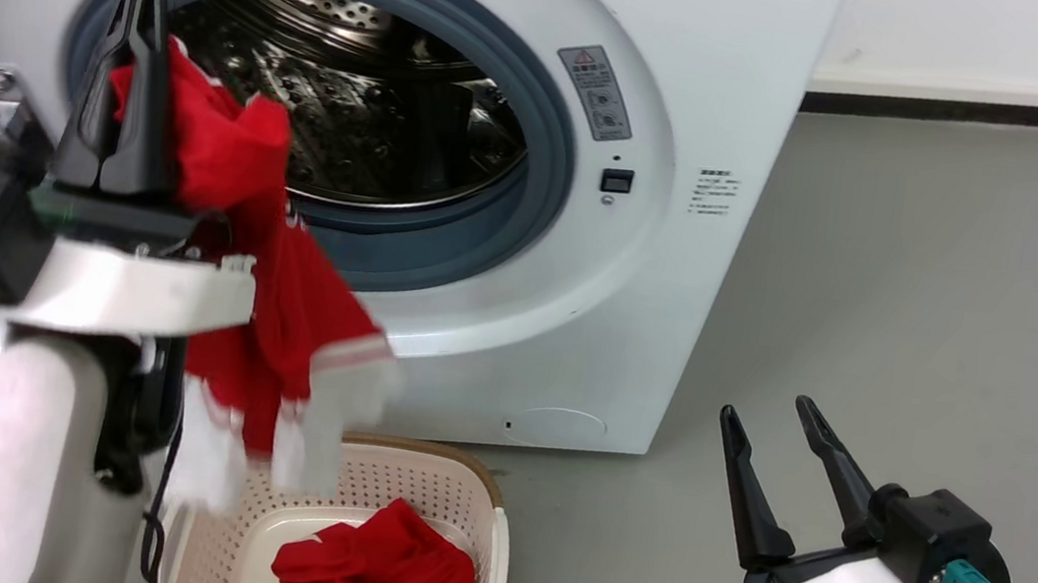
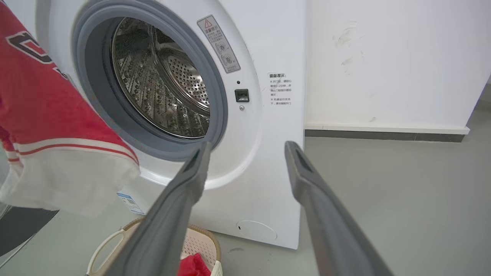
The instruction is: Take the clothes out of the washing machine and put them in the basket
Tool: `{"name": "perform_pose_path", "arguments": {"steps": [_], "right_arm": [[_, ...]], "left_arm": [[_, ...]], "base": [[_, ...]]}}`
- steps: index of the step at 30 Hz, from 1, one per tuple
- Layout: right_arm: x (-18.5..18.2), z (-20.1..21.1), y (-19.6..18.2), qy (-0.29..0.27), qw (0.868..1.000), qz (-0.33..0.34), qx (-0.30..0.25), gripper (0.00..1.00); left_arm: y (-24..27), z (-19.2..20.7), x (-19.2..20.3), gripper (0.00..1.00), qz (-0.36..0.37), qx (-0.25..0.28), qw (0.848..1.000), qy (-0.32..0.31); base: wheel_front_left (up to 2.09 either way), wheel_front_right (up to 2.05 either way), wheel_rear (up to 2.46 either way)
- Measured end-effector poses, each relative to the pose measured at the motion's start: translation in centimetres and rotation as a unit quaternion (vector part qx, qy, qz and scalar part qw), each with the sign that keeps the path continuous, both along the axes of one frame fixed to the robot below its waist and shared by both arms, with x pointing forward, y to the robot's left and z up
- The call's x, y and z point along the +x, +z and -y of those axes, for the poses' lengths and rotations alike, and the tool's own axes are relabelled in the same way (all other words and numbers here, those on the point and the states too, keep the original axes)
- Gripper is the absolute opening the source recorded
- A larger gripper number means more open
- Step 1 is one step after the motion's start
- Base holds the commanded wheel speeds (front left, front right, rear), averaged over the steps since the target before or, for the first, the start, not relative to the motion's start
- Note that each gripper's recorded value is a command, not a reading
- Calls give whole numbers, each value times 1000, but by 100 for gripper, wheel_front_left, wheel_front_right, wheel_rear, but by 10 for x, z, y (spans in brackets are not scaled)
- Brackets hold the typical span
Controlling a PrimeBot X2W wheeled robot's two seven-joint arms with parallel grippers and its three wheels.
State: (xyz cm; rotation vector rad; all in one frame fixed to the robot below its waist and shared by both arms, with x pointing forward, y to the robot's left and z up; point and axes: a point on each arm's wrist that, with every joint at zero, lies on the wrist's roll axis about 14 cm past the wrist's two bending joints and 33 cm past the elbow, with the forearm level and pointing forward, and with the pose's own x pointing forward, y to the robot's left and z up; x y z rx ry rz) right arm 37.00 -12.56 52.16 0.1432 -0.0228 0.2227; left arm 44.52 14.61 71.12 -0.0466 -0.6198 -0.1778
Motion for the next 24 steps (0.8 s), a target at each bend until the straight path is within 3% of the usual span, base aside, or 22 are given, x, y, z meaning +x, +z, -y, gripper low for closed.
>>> {"name": "perform_pose_path", "arguments": {"steps": [6,12,19,24], "right_arm": [[1,-9,-1,14,1000,-3,0,100],[6,-19,-8,29,999,-15,1,100],[22,-27,-23,42,999,-35,1,100],[40,-35,-37,54,997,-47,-5,100]], "left_arm": [[-7,-9,-28,0,-14,-7,1000,13],[-106,-16,-31,0,-169,-21,985,34],[-254,-18,-46,0,-369,-62,926,48],[-333,-20,-50,0,-464,-79,880,60]], "base": [[0,0,0],[0,0,0],[0,0,0],[0,0,0]]}}
